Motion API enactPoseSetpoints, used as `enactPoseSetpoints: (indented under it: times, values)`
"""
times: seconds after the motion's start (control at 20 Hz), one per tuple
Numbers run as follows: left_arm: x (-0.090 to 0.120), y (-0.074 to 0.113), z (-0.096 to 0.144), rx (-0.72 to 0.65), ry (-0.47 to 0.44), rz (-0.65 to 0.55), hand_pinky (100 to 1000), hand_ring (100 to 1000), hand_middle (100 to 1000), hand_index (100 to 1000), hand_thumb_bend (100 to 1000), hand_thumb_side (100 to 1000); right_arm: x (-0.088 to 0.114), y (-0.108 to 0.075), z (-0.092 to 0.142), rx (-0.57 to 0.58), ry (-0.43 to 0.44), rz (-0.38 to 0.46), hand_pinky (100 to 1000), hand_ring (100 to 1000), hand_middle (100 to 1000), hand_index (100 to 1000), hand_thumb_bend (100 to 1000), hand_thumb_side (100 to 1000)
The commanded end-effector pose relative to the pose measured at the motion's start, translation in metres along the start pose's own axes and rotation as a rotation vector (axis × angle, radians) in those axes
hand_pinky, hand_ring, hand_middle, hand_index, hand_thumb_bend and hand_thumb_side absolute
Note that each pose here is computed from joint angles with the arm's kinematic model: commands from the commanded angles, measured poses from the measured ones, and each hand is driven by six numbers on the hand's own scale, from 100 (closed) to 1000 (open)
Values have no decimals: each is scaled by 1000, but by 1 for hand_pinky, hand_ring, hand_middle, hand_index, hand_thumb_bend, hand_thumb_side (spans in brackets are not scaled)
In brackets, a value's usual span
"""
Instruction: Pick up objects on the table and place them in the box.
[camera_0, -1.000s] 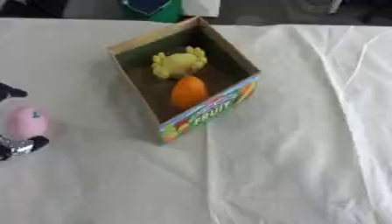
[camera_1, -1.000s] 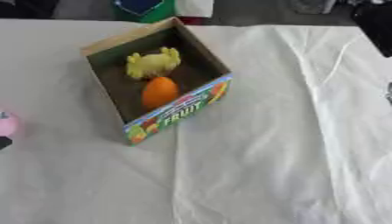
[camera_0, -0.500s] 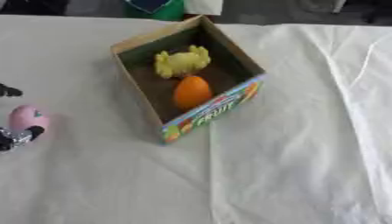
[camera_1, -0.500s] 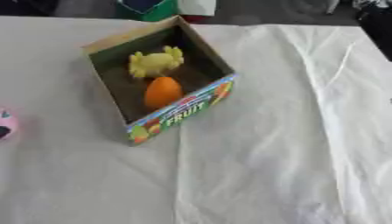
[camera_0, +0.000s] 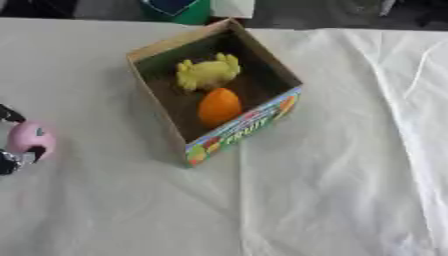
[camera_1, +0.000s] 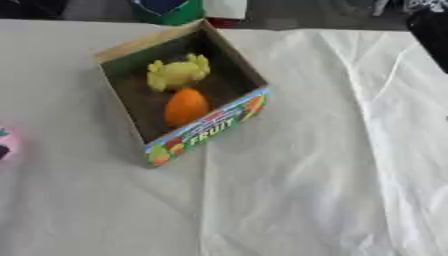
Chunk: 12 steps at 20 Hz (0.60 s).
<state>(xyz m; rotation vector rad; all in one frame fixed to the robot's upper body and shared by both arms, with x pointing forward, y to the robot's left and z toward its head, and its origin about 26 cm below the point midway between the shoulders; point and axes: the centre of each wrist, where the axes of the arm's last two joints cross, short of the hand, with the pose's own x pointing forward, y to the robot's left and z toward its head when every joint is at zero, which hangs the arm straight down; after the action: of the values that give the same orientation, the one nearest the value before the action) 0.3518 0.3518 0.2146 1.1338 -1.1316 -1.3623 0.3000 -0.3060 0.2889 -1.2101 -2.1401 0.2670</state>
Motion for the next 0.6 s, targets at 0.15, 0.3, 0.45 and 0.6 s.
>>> enactPoseSetpoints:
  times: [0.15,0.3,0.45,0.6]
  values:
    - [-1,10,1,57,-9,-3,595,772,690,692,172,464,5,-9,-4,-27,-23,2,701,729,612,767,100,716]
    - [-1,9,1,66,-13,19,571,748,653,658,100,357,5,-9,-4,-28,-22,1,700,729,612,767,100,716]
    - [0,7,0,64,-24,58,535,710,603,634,100,189,5,-9,-4,-30,-18,1,700,729,609,767,100,717]
    - [1,8,1,61,-42,100,491,674,567,622,100,218,4,-9,-4,-32,-15,0,700,728,608,766,100,718]
